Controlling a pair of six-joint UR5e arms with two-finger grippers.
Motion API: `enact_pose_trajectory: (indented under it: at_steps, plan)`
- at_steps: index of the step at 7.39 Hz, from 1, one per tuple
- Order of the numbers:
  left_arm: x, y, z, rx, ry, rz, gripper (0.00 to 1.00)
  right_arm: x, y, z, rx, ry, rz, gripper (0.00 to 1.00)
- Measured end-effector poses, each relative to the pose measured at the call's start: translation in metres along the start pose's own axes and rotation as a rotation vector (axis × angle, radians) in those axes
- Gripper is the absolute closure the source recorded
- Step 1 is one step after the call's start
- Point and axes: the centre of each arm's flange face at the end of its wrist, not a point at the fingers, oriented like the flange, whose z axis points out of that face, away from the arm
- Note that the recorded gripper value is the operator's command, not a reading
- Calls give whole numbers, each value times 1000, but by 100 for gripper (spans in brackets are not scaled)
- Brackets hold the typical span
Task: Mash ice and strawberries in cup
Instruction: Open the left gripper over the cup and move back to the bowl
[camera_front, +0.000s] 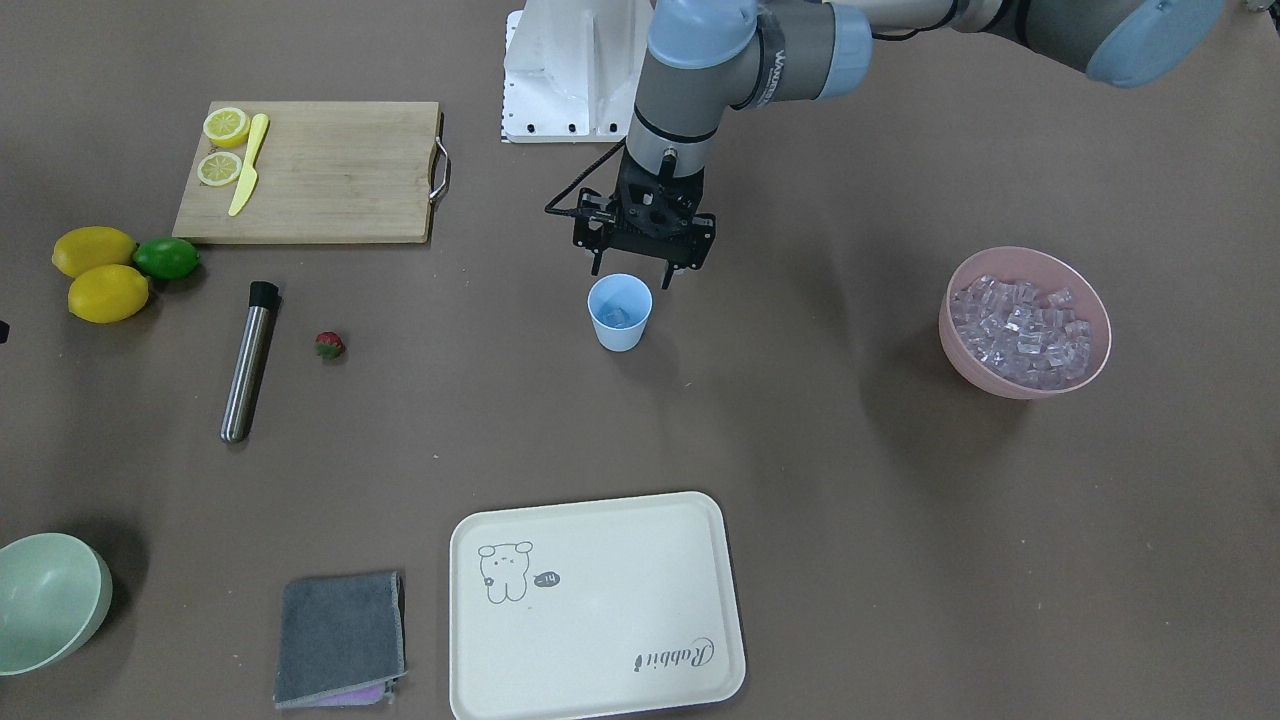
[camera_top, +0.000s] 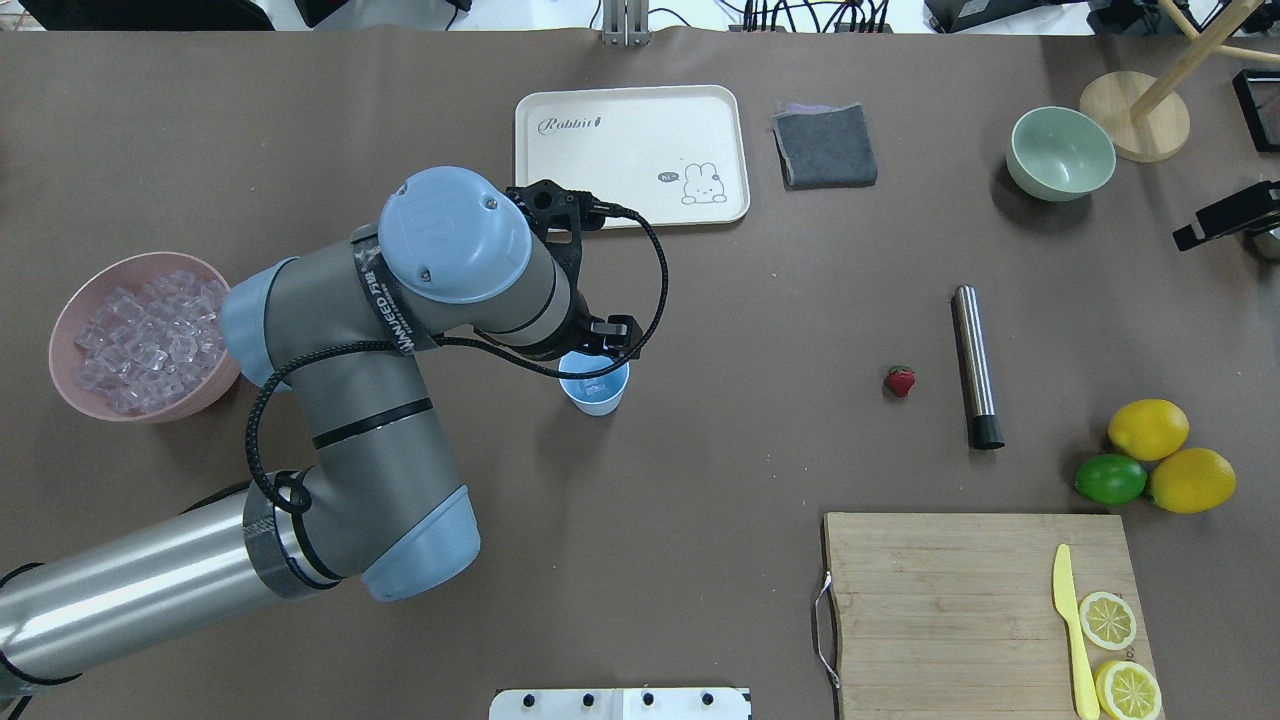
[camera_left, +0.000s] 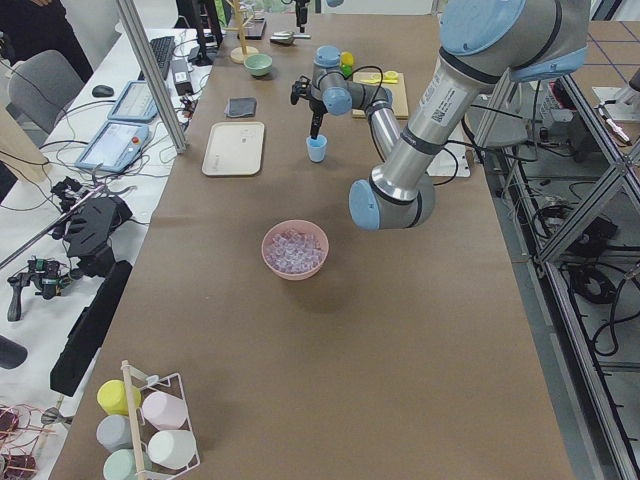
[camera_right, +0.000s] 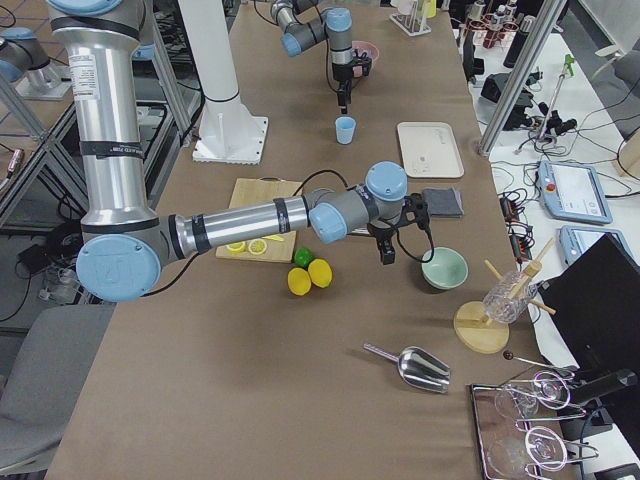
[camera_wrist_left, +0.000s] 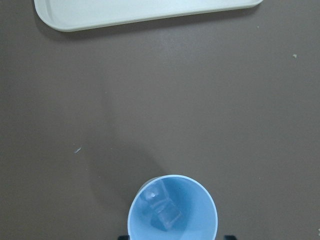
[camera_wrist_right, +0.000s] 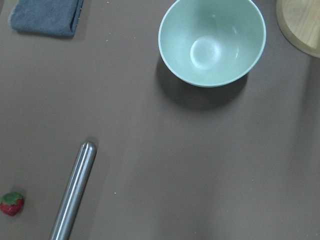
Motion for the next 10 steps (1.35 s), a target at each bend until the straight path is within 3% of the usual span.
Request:
enact_pose_trajectory:
  at_steps: [2, 4, 6, 10]
  plan:
    - [-21, -7, -20, 38, 1, 9, 3, -2, -2, 2, 2, 14, -6, 0]
    - [-80, -15, -38, 48, -32, 104, 3, -3, -3, 3, 8, 28, -12, 0]
    - [-149, -19, -48, 17, -92, 180, 3, -3, -2, 3, 8, 32, -11, 0]
    - [-273, -6, -64, -76, -203, 197, 3, -4, -4, 7, 2, 35, -14, 0]
